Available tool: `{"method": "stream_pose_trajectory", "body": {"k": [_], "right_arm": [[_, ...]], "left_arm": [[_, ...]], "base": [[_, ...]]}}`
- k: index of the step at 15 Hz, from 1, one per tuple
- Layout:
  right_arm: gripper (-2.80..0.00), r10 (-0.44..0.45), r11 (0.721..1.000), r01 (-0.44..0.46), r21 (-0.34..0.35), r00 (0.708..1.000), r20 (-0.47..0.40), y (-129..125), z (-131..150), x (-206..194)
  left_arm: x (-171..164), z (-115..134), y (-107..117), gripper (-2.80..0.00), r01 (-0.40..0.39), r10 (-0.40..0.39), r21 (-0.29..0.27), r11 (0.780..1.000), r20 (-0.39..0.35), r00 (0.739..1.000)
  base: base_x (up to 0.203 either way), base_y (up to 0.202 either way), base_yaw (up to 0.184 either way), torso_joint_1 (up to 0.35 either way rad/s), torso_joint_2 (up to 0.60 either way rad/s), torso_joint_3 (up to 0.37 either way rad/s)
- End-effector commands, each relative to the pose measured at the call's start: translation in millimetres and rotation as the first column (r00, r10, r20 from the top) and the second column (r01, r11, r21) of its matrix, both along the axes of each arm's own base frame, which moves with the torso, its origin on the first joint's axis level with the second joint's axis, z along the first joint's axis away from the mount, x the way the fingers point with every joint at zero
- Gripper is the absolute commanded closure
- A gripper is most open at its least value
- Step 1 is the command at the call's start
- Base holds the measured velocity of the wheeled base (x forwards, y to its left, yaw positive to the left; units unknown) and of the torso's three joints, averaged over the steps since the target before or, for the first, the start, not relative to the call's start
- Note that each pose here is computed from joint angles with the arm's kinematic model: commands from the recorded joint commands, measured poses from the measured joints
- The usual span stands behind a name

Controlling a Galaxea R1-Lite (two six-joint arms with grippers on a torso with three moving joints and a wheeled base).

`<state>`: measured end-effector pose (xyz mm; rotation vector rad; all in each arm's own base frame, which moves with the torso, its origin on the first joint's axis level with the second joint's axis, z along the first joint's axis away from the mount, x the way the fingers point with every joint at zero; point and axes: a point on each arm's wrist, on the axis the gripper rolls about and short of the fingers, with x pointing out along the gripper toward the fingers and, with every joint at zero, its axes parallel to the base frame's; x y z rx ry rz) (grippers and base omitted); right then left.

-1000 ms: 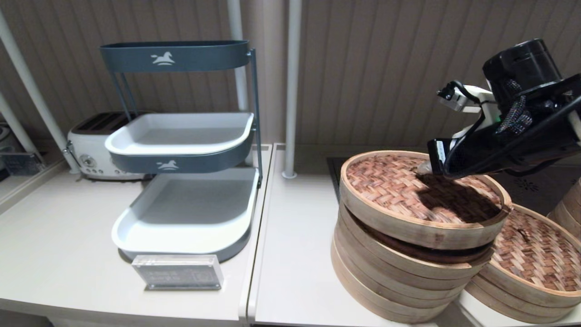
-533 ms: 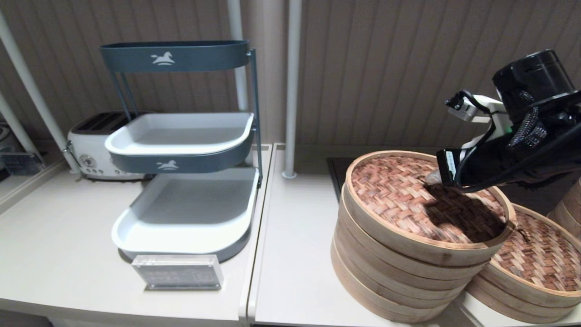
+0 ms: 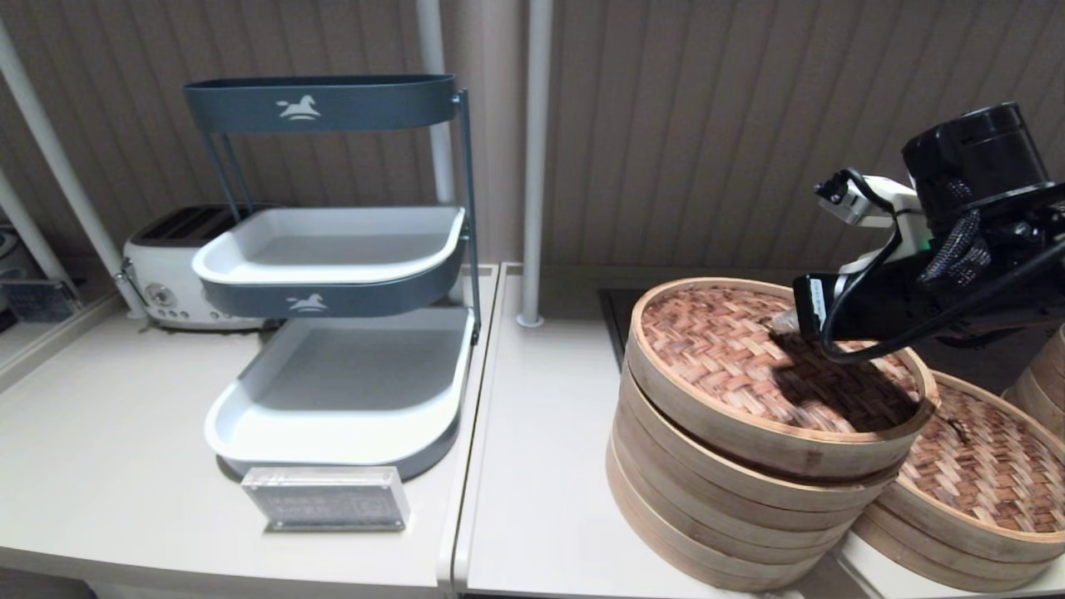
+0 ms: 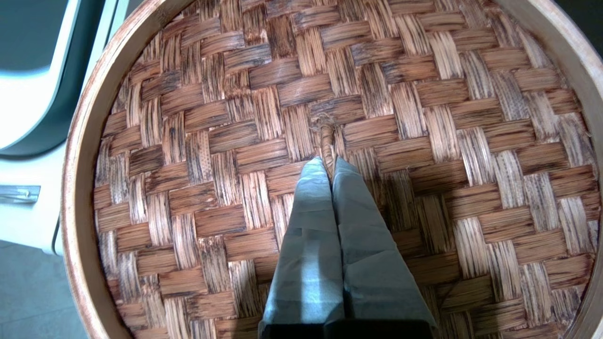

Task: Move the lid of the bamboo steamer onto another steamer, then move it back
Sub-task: Put the steamer

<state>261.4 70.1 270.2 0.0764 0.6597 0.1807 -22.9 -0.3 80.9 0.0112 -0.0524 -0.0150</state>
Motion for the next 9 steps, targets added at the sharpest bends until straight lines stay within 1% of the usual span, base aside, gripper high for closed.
{"method": "stream_pose_trajectory", "body": {"k": [1, 9], "right_arm": [[0.00, -0.001, 1.000, 0.001, -0.002, 1.000, -0.008, 0.0, -1.5, -0.3], [0.00, -0.004, 1.000, 0.003, -0.005, 1.000, -0.021, -3.0, -5.1, -8.2]], "left_arm": [[2.1, -7.6, 0.0, 0.00, 0.000, 0.000, 0.000, 1.000, -0.026, 1.000], [2.1, -7.6, 0.0, 0.00, 0.000, 0.000, 0.000, 1.000, -0.026, 1.000]], "base": [[0.000, 0.000, 0.000, 0.000, 0.00, 0.000], [0.000, 0.000, 0.000, 0.000, 0.00, 0.000]]}}
